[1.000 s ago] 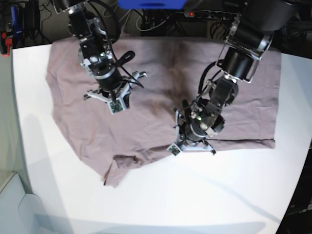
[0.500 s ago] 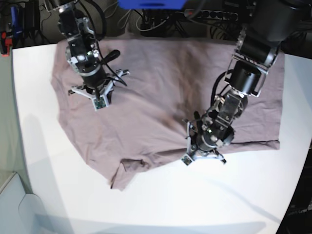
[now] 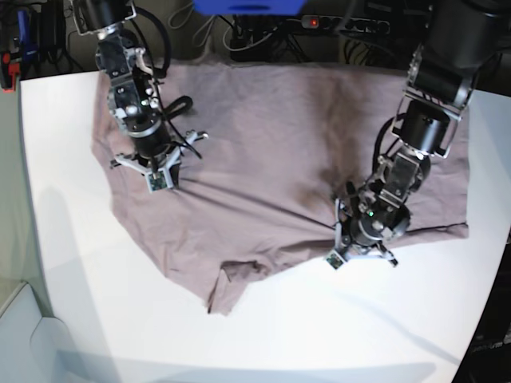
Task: Layout the t-shirt on the table in an organized manner, then fold the t-shirt properly
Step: 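Move both grippers inward onto the shirt body and grasp the fabric, then pull the grasped fabric apart with both grippers toward the shirt sides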
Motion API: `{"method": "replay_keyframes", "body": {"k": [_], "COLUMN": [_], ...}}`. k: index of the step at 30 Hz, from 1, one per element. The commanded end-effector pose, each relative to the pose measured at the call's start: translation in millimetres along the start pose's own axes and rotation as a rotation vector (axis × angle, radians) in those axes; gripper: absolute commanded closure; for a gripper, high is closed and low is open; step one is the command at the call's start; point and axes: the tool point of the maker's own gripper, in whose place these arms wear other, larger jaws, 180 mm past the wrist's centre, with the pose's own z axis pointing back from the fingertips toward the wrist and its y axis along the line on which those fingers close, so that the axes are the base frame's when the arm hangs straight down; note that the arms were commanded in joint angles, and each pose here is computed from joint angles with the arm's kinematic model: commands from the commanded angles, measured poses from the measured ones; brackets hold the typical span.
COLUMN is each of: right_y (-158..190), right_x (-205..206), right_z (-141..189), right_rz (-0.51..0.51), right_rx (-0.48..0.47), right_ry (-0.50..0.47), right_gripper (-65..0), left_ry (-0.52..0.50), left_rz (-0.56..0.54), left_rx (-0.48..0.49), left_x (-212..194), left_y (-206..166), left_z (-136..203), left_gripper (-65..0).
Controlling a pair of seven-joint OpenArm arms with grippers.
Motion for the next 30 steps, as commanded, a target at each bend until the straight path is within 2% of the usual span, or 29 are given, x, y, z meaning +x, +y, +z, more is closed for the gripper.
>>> {"method": "replay_keyframes", "body": {"k": [1,10,14,18,22,24,30], "right_y": [-6,-52,-72,-88,-97,-97,-83], "right_x": [-35,-62,-68,-73,-76,-78,-87], "right_z": [3,-8,-7,-4,-1,1,5], "right_rz": [0.011,-0.044,-0.066,-0.045,-0.031,-0.028,-0.030], "right_rx": [-0.012,-0.116,-0.163,-0.186,-0.196,-0.195,-0.098], "right_ry": [0.139,0.219,0.198,0.207,0.214,0.218,0.233], "right_gripper": [0.0,0.0,0.0,0.0,0.0,0.0,0.0], "left_ry": [0.045,0.091,0.097,0.112,0.046,0.037,-0.027], "left_rz": [-0.012,-0.017,-0.019,-0.022,-0.025,0.015,0.221], "left_rx": [0.055,0.100,0.103,0.120,0.134,0.152,0.172], "left_x": [-10,-37,-40,-50,-43,-49,-64], "left_y": [24,52,54,63,70,81,99], "left_z": [4,11,12,15,16,17,7], "left_gripper": [-0.4,-0.3,-0.3,-0.3,-0.3,-0.3,-0.3]}}
